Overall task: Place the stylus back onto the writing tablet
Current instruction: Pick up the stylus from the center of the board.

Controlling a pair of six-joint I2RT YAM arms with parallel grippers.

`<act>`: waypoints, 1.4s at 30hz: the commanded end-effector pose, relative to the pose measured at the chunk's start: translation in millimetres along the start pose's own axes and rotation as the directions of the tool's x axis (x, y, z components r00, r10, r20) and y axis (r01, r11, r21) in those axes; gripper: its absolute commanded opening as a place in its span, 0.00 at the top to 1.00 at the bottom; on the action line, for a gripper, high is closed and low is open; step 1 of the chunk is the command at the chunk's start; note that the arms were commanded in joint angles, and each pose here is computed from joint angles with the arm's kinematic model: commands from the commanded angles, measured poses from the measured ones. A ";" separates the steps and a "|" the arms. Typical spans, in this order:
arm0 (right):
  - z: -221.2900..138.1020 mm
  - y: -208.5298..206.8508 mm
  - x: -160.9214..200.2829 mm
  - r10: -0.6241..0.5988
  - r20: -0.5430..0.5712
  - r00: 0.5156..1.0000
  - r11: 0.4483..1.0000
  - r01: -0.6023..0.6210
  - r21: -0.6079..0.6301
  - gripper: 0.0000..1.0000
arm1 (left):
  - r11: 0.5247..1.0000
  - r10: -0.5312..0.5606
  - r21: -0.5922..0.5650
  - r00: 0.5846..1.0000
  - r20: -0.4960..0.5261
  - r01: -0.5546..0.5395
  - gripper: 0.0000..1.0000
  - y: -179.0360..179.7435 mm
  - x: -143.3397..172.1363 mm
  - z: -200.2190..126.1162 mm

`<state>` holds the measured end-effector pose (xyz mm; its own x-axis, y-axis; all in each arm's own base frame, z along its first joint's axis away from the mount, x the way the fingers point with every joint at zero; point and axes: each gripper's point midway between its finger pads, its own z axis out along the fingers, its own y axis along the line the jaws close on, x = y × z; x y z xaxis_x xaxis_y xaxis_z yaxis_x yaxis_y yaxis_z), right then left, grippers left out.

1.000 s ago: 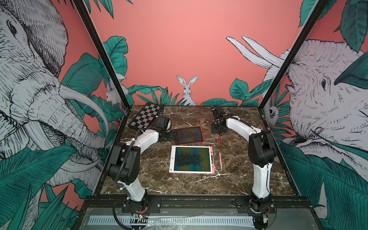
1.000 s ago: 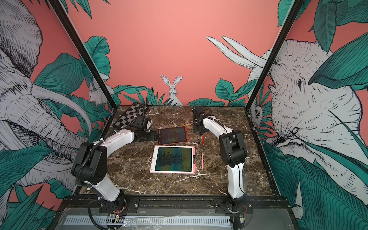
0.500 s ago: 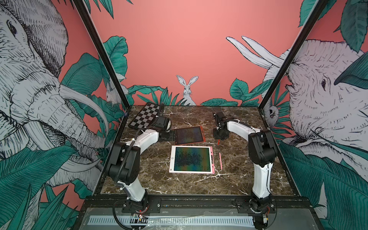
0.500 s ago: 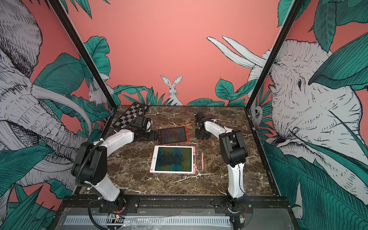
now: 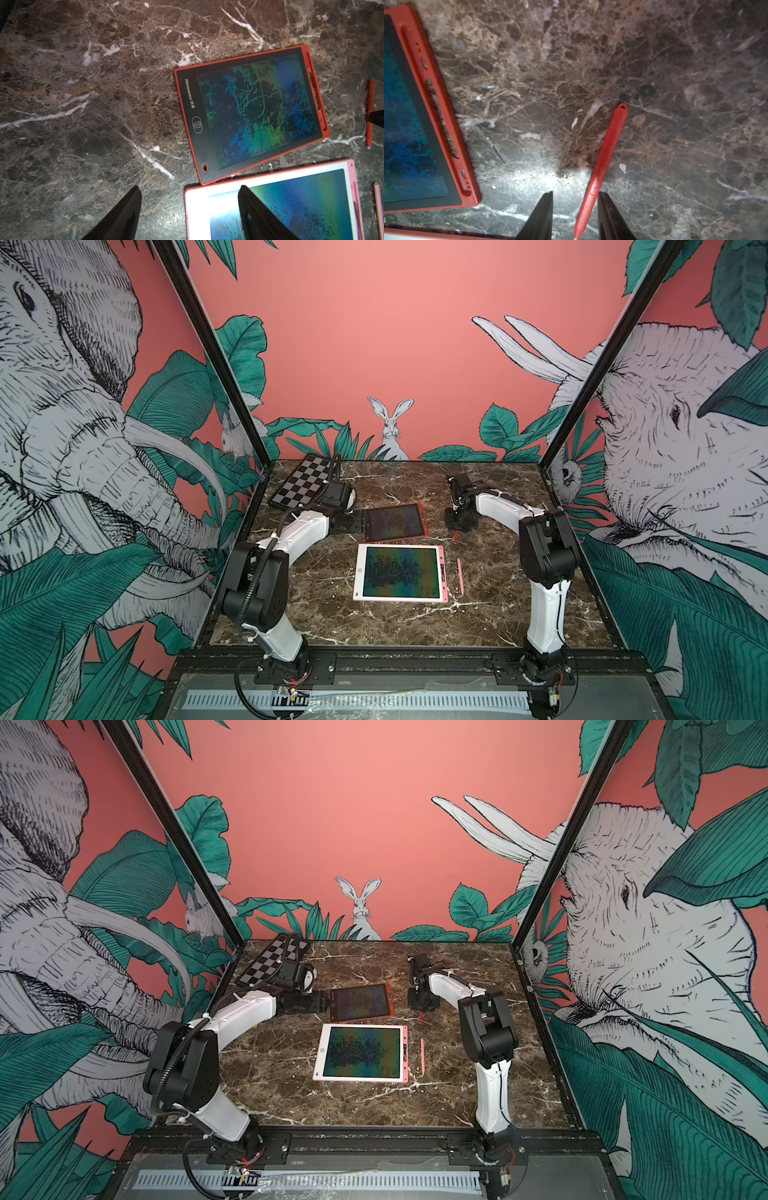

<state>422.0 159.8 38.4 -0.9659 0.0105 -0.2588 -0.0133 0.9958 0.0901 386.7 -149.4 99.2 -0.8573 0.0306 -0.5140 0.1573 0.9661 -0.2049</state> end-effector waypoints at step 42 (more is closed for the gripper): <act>34.1 -31.1 5.8 0.144 -0.012 0.989 0.983 -0.142 0.118 0.89 | 1.000 0.026 -0.006 1.000 -0.013 -0.026 0.24 1.0 3.9 -2.9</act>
<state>430.7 138.9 23.2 -0.9535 0.1425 -0.2657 0.1353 0.9898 0.0454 386.5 -149.4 98.9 -0.8542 0.0510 -0.5174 0.1753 0.9652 -0.1942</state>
